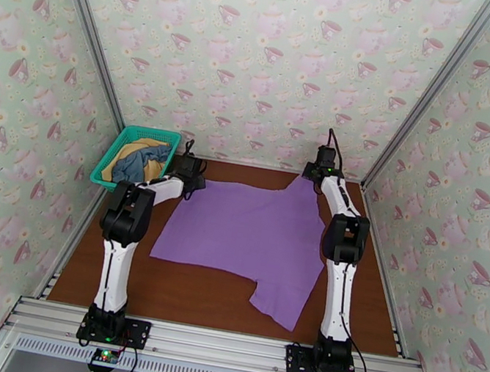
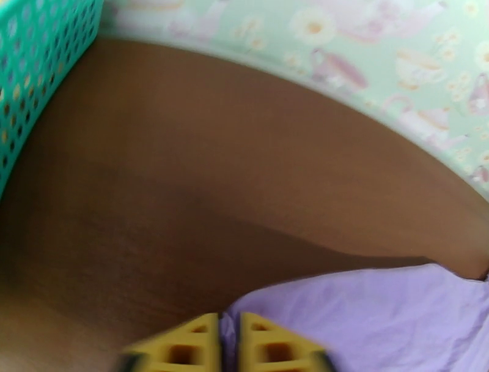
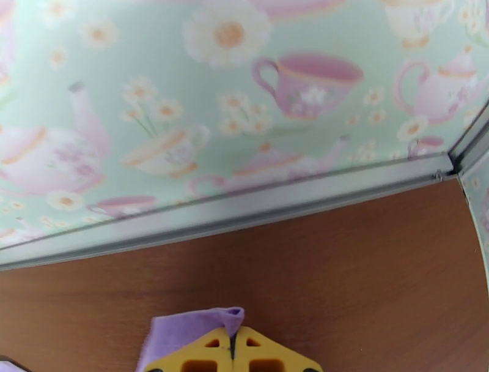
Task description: Fold and stack the mixed laundry pile
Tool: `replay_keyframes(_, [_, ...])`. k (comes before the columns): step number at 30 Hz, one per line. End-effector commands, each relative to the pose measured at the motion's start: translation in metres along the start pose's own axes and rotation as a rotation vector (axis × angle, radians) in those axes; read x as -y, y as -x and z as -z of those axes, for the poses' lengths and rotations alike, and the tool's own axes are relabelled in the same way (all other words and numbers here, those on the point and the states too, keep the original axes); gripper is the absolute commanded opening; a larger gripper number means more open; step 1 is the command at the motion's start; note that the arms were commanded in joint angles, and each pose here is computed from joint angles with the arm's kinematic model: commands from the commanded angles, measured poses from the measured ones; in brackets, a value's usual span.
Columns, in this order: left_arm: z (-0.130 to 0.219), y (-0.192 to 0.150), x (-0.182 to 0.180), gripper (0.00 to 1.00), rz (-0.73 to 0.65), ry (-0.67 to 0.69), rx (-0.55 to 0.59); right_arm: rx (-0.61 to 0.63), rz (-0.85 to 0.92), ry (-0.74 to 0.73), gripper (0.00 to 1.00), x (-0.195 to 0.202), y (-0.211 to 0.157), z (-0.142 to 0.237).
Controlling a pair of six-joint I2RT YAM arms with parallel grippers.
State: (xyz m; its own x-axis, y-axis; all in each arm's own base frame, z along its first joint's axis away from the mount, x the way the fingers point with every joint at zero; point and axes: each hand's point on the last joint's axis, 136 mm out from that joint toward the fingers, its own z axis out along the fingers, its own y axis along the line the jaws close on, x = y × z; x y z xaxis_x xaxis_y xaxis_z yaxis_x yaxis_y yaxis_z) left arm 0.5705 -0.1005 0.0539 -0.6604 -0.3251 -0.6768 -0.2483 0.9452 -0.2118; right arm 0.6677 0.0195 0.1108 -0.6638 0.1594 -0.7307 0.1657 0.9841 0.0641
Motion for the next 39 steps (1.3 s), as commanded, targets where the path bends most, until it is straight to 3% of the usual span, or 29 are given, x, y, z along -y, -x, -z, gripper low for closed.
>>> replay_keyframes(1, [0.006, 0.005, -0.005, 0.77, 0.005, 0.040, 0.011, -0.040, -0.048, -0.090, 0.32, 0.027, -0.002, 0.008])
replay_keyframes(3, [0.015, 0.012, -0.004, 0.95, -0.003, 0.041, 0.028, -0.055, -0.079, -0.158, 0.49, 0.045, -0.003, 0.019])
replay_keyframes(4, [0.021, 0.019, -0.003, 1.00, -0.006, 0.040, 0.041, -0.065, -0.099, -0.200, 0.58, 0.057, -0.004, 0.026])
replay_keyframes(6, [0.035, 0.030, 0.001, 1.00, -0.019, 0.031, 0.065, -0.081, -0.132, -0.238, 0.67, 0.072, -0.006, 0.041])
replay_keyframes(10, [0.072, 0.051, 0.010, 1.00, -0.058, 0.016, 0.119, -0.099, -0.143, -0.216, 0.70, 0.076, -0.013, 0.070])
replay_keyframes(14, [0.113, 0.051, 0.011, 1.00, -0.095, 0.012, 0.129, -0.176, -0.145, -0.176, 0.66, 0.073, -0.042, 0.109])
replay_keyframes(19, [0.151, 0.005, -0.012, 0.76, -0.075, 0.027, 0.017, -0.333, -0.139, -0.126, 0.60, 0.071, -0.122, 0.158])
replay_keyframes(22, [0.167, -0.030, -0.032, 0.76, -0.019, 0.029, -0.033, -0.468, -0.135, -0.094, 0.51, 0.067, -0.179, 0.169])
replay_keyframes(26, [0.192, -0.054, -0.059, 0.84, 0.064, 0.069, -0.068, -0.581, -0.121, -0.086, 0.41, 0.061, -0.231, 0.160])
replay_keyframes(32, [0.210, -0.087, -0.082, 0.85, 0.097, 0.095, -0.146, -0.659, -0.105, -0.123, 0.25, 0.061, -0.251, 0.123])
replay_keyframes(39, [0.232, -0.113, -0.106, 0.92, 0.139, 0.107, -0.186, -0.675, -0.051, -0.194, 0.19, 0.067, -0.224, 0.081])
